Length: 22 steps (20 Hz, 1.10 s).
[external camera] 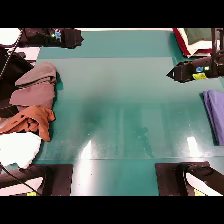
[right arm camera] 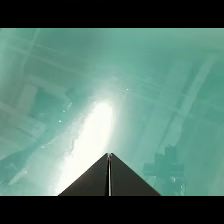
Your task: Fold the shirts.
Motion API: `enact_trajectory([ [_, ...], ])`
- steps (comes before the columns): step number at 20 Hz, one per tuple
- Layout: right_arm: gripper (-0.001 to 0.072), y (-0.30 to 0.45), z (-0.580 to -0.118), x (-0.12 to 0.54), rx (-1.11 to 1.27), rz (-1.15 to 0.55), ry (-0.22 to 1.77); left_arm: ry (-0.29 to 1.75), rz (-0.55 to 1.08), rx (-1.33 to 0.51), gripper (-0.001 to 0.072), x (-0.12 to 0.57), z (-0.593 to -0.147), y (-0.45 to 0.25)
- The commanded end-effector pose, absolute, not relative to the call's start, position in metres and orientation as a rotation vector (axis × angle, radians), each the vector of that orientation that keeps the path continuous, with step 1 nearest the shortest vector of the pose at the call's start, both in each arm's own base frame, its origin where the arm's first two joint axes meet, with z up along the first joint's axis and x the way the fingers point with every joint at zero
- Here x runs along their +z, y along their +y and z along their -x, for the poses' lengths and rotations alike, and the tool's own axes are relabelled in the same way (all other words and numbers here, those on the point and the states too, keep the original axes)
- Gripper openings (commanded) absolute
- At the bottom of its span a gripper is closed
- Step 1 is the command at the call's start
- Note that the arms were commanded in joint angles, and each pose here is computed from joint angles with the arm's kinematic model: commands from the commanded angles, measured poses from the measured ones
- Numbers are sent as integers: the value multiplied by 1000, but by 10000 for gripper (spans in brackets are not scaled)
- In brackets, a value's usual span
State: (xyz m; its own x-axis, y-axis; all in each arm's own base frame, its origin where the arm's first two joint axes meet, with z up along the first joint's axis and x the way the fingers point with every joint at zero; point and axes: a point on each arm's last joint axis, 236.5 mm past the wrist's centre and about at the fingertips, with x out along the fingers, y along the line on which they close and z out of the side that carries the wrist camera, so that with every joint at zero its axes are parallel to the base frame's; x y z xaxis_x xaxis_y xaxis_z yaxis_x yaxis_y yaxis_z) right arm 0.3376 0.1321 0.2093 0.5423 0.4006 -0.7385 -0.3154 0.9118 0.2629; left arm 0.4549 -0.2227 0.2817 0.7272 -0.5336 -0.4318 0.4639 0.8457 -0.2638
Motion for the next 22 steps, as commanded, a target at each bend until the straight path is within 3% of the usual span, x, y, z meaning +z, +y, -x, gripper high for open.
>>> enact_trajectory([
  [1, 16, 133, -337, 210, 429, -102, 902, 517, 142, -550, 24, 282, -456, -222],
  [11, 16, 133, -337, 210, 429, -102, 902, 513, 144, -550, 24, 283, -456, -222],
  [13, 16, 133, -337, 210, 429, -102, 902, 406, 110, -513, 28, 301, -471, -214],
  [15, 16, 133, -337, 210, 428, -102, 900, 333, -27, -379, 595, 305, -493, -180],
  [18, 16, 133, -338, 210, 428, -102, 899, 447, -90, -129, 609, 261, -526, -99],
  [22, 16, 133, -340, 212, 427, -104, 888, 786, -40, 55, 610, 132, -549, -10],
])
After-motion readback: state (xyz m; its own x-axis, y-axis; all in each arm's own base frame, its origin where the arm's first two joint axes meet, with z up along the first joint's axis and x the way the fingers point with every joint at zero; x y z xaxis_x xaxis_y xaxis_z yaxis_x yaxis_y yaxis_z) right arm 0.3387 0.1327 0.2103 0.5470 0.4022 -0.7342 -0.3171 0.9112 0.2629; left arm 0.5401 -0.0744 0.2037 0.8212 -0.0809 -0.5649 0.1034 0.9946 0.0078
